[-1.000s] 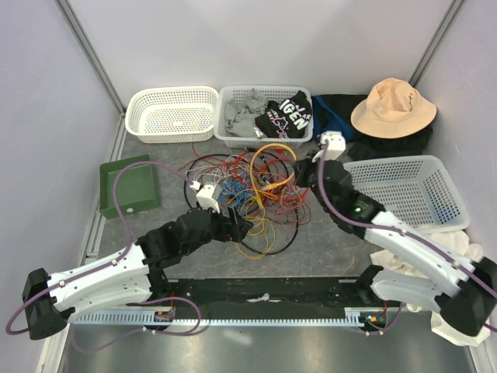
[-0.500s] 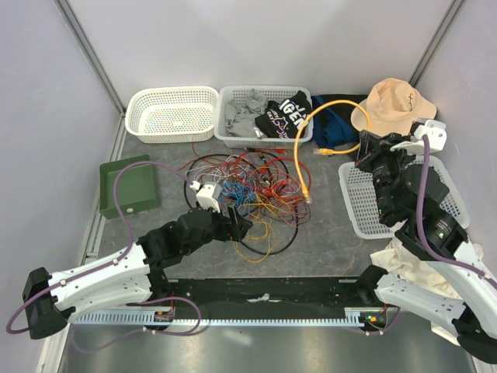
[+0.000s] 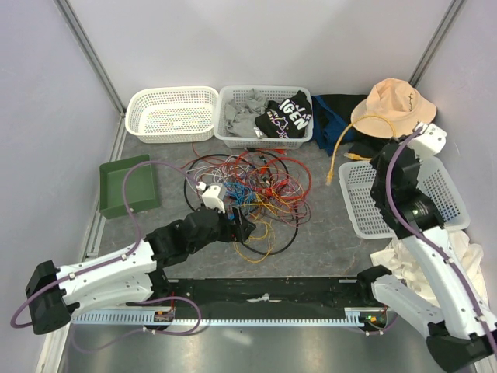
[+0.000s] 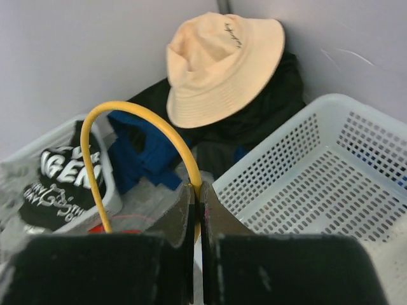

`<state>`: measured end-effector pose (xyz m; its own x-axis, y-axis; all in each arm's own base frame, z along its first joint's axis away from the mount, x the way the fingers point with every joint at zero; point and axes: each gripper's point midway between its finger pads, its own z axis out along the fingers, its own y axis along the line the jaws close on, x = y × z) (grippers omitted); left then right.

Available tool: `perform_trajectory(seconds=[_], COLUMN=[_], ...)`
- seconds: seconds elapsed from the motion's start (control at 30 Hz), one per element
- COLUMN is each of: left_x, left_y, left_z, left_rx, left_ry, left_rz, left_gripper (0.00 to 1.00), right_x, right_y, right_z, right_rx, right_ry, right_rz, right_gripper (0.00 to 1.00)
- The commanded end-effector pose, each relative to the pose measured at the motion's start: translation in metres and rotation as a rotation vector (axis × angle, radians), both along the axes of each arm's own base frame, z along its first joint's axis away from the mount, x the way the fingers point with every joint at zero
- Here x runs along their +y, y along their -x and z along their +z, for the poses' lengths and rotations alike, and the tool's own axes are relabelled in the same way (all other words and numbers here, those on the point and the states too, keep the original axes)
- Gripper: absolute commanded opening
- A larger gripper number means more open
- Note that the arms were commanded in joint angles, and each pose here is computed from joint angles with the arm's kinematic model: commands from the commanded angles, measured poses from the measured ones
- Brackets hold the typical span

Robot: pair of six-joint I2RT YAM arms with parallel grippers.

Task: Untangle the cables

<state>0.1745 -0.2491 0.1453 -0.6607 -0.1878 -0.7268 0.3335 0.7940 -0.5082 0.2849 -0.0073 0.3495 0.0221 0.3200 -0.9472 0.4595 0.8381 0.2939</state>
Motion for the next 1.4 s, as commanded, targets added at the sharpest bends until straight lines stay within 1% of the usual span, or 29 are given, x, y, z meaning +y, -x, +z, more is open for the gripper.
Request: perform_trajectory(seconds=[0.0,0.03,0.23,0.3,0.5,0.57,0.67,0.7,0.73,0.8,0.83,0.93,1.0,1.07,1.13,1.17,1.2,1.23,1.27,1.3,1.33,1.37], left_x=[-0.016,-0.020,-0.026,-0.025,-0.020,-0.018,-0.017,-0.018,-0.018,-0.019,-0.018,-0.019,-0.021,-0.023,-0.022,-0.022,-0.020,-0.020,-0.020,-0.017,-0.016,-0.015], left_y=[-0.002,0.000,0.004,0.007,0.009,0.010,0.012,0.012,0.013,0.014,0.014,0.013,0.013,0.011,0.008,0.008,0.006,0.005,0.004,0.003,0.002,0.002], left_z=[0.011,0.013,0.009,0.006,0.003,0.001,-0.002,-0.002,-0.002,-0.002,-0.003,-0.004,-0.001,0.000,0.000,0.001,0.003,0.003,0.007,0.005,0.007,0.009], left_rx=[0.003,0.006,0.025,0.032,0.035,0.038,0.053,0.057,0.060,0.063,0.066,0.070,0.069,0.066,0.065,0.065,0.060,0.057,0.053,0.057,0.055,0.054], left_ry=[0.070,0.078,0.094,0.090,0.077,0.078,0.084,0.085,0.088,0.089,0.088,0.087,0.087,0.079,0.072,0.068,0.066,0.062,0.066,0.049,0.046,0.045], left_rz=[-0.016,-0.029,-0.057,-0.068,-0.068,-0.065,-0.060,-0.063,-0.064,-0.070,-0.068,-0.065,-0.067,-0.065,-0.052,-0.049,-0.038,-0.034,-0.028,-0.015,-0.008,-0.004], left_gripper=[0.89,0.89,0.89,0.88,0.88,0.88,0.88,0.88,0.88,0.88,0.88,0.88,0.88,0.88,0.87,0.87,0.87,0.87,0.87,0.87,0.87,0.87], right_x=[-0.028,-0.039,-0.073,-0.086,-0.098,-0.100,-0.095,-0.091,-0.092,-0.094,-0.095,-0.085,-0.077,-0.058,-0.030,0.000,0.018,0.043,0.059,0.088,0.100,0.114], right_y=[-0.023,-0.022,0.005,0.022,0.035,0.037,0.036,0.032,0.032,0.032,0.033,0.028,0.023,0.011,-0.006,-0.016,-0.024,-0.028,-0.035,-0.034,-0.035,-0.039], right_z=[-0.035,-0.042,-0.071,-0.101,-0.148,-0.159,-0.177,-0.179,-0.177,-0.164,-0.157,-0.131,-0.117,-0.110,-0.094,-0.096,-0.085,-0.085,-0.099,-0.101,-0.109,-0.126], right_rx=[0.041,0.034,0.029,0.025,0.067,0.060,0.066,0.076,0.097,0.084,0.073,0.024,0.007,0.008,-0.021,0.010,-0.016,0.002,0.065,0.112,0.159,0.222], right_ry=[-0.166,-0.207,-0.219,-0.263,-0.304,-0.344,-0.407,-0.420,-0.395,-0.370,-0.357,-0.345,-0.341,-0.362,-0.347,-0.376,-0.363,-0.366,-0.364,-0.340,-0.277,-0.253], right_rz=[-0.034,-0.076,-0.239,-0.310,-0.383,-0.411,-0.408,-0.382,-0.371,-0.370,-0.367,-0.299,-0.248,-0.130,0.044,0.206,0.308,0.414,0.468,0.552,0.593,0.622], right_gripper=[0.00,0.00,0.00,0.00,0.00,0.00,0.00,0.04,0.32,0.58,0.76,0.95,0.98,0.98,0.98,0.98,0.98,0.98,0.98,0.98,0.98,0.98])
